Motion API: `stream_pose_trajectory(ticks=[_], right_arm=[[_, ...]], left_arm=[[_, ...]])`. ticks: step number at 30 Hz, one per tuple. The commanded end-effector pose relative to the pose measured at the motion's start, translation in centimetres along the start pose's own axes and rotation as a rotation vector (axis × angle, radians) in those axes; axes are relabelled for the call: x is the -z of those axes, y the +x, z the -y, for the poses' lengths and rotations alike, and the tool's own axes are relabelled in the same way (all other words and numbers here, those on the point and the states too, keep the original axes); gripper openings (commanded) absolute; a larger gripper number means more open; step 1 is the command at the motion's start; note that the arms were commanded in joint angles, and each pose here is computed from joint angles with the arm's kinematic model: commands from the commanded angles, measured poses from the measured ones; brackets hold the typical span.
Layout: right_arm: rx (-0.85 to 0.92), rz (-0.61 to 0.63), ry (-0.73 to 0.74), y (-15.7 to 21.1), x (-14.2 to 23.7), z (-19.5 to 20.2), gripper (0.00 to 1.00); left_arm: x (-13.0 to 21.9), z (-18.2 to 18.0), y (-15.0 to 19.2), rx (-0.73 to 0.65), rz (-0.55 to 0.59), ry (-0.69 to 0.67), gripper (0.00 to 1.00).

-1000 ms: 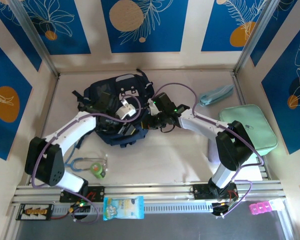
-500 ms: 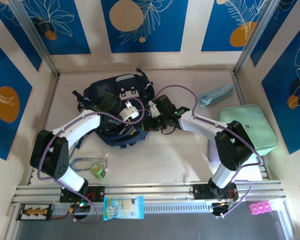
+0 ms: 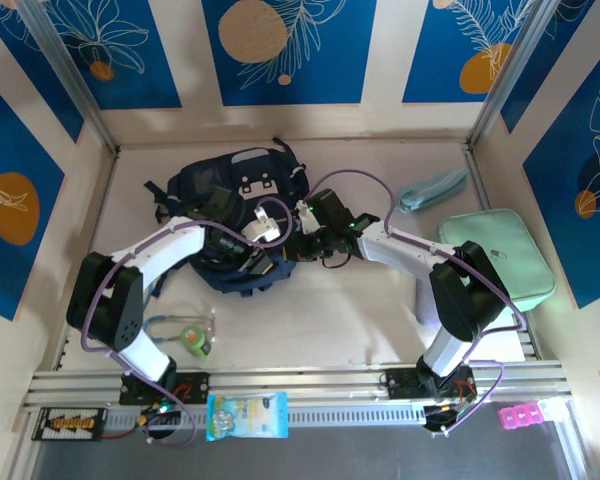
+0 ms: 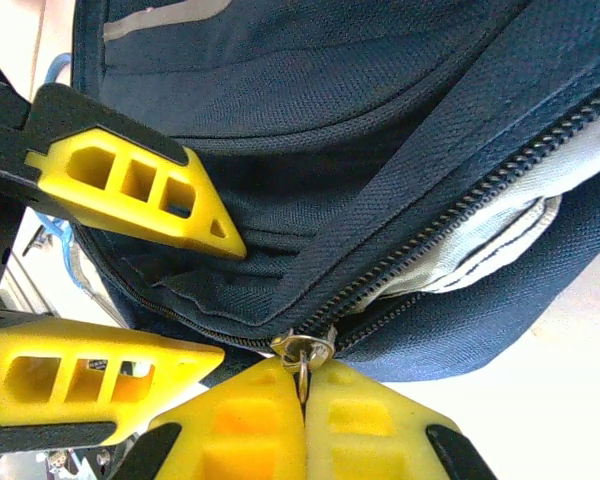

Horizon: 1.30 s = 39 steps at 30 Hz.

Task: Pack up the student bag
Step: Zip the student bag at the center of the table.

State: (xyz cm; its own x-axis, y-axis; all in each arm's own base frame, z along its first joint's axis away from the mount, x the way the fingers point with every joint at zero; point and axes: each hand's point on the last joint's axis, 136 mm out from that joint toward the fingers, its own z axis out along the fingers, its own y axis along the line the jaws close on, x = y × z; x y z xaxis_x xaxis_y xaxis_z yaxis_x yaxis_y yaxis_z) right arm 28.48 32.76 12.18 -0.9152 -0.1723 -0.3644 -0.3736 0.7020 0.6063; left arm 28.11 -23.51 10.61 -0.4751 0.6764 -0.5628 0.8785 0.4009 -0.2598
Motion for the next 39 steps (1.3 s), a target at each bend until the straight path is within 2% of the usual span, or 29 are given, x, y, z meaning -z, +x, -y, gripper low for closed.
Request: stream_pose_trajectory(ticks=[1, 5, 8, 11, 15, 24, 32, 39], right_arm=[[0.048, 0.047, -0.092, -0.9, 1.6, -2.3, 0.00], [0.059, 0.046, -0.023, -0.7, 1.5, -0.9, 0.00], [0.124, 0.039, 0.082, -0.4, 1.5, 1.2, 0.00], [0.171, 0.063, 0.155, -1.5, 1.9, 3.2, 0.01], [0.168, 0.112, 0.219, -4.1, 3.0, 5.6, 0.01], [0.116, 0.162, 0.231, -8.7, 3.7, 8.6, 0.02], [0.100, 0.139, 0.272, -10.6, 2.9, 11.8, 0.03], [0.067, 0.149, 0.225, -12.2, 2.1, 12.0, 0.01]], left_arm=[[0.1, 0.1, 0.0, -0.019, -0.016, 0.000, 0.29], [1.2, -0.1, -0.8, -0.037, 0.010, -0.041, 0.12], [2.4, 0.3, -2.1, -0.049, 0.033, -0.041, 0.07], [3.3, 1.0, -1.9, -0.062, 0.008, -0.027, 0.00], [3.9, 1.7, -1.7, -0.062, 0.019, -0.031, 0.00], [4.7, 2.2, -0.6, -0.032, -0.021, -0.060, 0.00], [4.7, 3.8, 0.8, -0.041, -0.080, -0.020, 0.00], [3.9, 4.8, 1.6, -0.043, -0.101, 0.006, 0.00]])
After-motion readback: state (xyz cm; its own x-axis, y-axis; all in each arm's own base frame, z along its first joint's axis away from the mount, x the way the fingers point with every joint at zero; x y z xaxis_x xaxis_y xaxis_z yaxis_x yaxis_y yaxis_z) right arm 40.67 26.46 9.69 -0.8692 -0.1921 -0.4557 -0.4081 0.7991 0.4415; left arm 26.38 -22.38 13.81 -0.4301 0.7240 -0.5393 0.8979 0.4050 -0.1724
